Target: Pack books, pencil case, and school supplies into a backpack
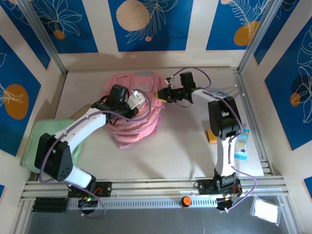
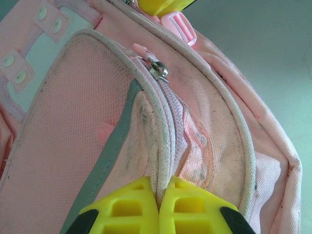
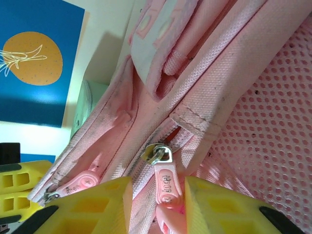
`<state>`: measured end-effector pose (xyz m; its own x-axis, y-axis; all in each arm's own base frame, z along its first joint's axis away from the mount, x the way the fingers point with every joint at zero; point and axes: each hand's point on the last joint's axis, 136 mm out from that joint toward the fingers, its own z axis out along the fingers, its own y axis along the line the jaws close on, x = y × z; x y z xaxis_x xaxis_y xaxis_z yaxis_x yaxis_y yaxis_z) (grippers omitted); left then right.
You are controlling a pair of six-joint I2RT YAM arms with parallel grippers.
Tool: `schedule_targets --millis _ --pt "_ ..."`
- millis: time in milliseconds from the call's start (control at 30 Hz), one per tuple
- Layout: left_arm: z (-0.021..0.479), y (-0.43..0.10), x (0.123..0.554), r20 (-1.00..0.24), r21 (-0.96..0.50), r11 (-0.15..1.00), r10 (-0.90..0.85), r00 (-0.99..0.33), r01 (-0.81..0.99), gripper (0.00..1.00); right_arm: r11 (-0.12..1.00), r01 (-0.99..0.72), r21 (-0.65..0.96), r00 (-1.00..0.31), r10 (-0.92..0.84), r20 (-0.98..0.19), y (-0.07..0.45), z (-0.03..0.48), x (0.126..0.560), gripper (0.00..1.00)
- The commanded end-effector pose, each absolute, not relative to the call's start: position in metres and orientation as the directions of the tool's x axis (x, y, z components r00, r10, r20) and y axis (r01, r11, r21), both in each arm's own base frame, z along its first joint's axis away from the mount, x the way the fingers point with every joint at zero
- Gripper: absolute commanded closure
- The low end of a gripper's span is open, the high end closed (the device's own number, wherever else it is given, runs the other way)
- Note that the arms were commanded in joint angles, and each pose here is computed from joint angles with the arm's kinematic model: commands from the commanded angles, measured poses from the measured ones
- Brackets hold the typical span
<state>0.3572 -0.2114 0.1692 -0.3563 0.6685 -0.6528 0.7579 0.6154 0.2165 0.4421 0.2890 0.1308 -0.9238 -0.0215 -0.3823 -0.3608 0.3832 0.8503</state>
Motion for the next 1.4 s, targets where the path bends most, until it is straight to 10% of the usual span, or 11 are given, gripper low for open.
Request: schedule_targets --millis 0,767,1367 --pt "0.194 -0.217 0.358 -0.726 0.200 0.619 0.614 -0.309 0.759 1.00 0.395 -0.429 0.813 -0.892 -0.040 -0.451 0.293 0.148 0.446 0.69" --pt "0.189 -0.212 0.358 -0.719 0.192 0.628 0.613 -0.327 0.755 1.00 0.454 -0.535 0.712 -0.829 -0.122 -0.545 0.304 0.153 0.444 0.93" --pt "0.179 -0.213 0.368 -0.712 0.180 0.651 0.603 -0.359 0.738 1.00 0.469 -0.384 0.795 -0.923 -0.161 -0.351 0.321 0.153 0.380 0.93"
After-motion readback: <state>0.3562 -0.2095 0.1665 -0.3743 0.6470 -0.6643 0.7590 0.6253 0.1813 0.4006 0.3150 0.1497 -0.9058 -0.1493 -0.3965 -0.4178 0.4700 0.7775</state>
